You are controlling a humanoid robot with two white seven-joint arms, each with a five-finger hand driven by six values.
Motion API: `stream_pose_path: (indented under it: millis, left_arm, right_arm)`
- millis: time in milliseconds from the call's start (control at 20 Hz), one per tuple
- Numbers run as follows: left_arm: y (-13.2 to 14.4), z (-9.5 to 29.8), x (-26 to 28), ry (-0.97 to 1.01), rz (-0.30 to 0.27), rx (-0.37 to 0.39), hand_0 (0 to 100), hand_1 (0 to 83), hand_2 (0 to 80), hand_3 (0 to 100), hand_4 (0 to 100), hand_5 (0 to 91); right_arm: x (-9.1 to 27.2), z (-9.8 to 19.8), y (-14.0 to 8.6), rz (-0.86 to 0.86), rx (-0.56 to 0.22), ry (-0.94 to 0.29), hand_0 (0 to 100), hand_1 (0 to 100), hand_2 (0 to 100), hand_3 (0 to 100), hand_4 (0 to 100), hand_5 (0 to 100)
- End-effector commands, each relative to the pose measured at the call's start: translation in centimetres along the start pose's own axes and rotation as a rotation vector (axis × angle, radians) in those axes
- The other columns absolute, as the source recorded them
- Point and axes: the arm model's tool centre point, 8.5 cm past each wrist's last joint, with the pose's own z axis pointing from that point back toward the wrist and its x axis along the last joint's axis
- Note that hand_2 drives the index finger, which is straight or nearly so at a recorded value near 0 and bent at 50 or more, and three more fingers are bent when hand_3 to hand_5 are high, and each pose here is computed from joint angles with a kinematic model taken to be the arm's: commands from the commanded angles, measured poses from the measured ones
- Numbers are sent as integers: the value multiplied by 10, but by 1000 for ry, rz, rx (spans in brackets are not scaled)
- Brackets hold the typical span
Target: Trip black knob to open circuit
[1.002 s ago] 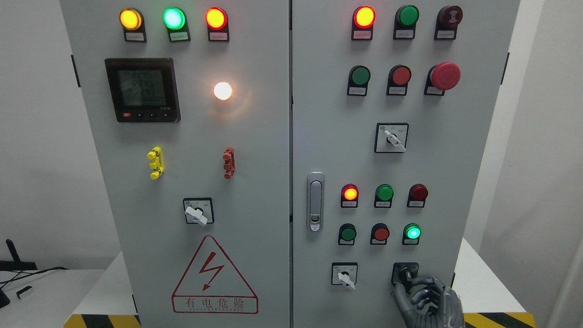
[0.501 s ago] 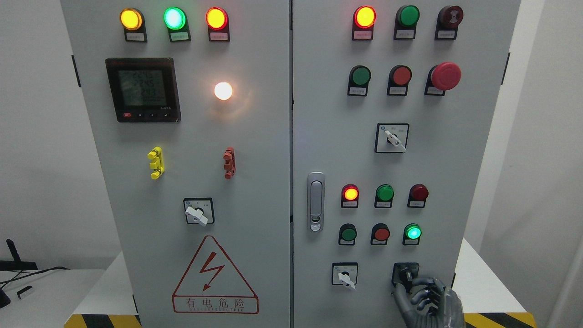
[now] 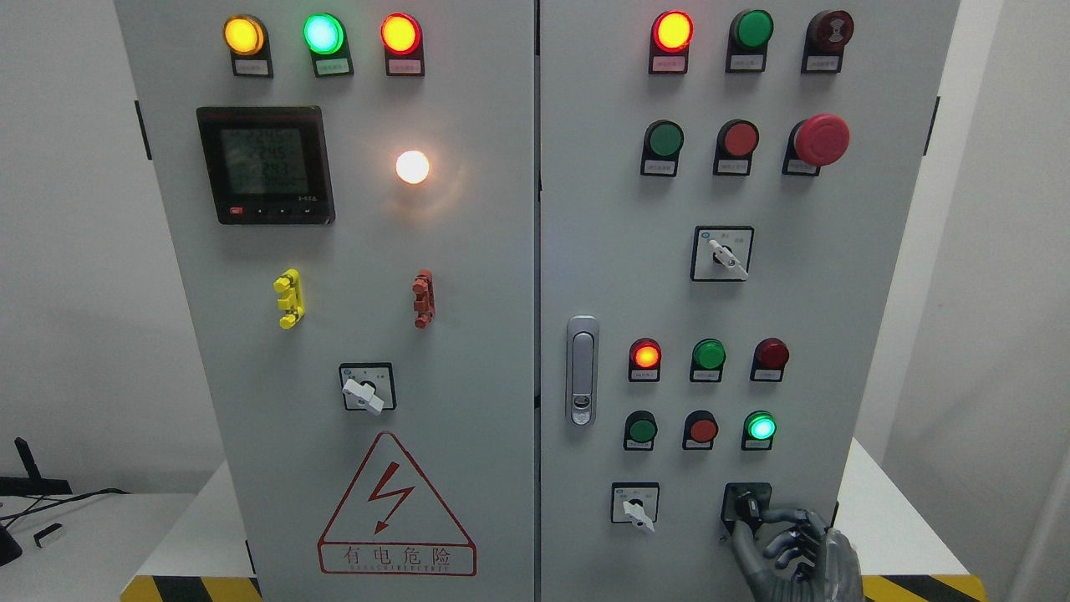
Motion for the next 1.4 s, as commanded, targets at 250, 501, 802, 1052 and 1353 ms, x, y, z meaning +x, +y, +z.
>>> stream_pose_path:
  millis: [250,501,802,1052,1353]
  left_arm:
    - [-1,0,0,-1,-30,-6,120,389,0,0,0,0]
    - [0,0,0,-1,-30,-5,120,389,0,0,0,0]
    - [-1,0,0,-1,-30,-6,120,389,0,0,0,0]
    - [0,0,0,-1,-30,-5,120,389,0,0,0,0]
    - [-1,0,0,-1,-30,-6,120,389,0,0,0,0]
  right_arm:
    - [-3,0,-11,-3,-25,2,287,780,484,786,850,976]
    - [-5,4,-13,-2,-21,-24,292,785,487,788,854,978]
    - [-11,14,-14,-5,-7,-61,231,757,484,795,859,974]
    - [-16,33,-23,3,7,-134,212,730,459,784,829,917]
    - [-16,72,-36,-20,115,-210,173,569,408,644,591,685]
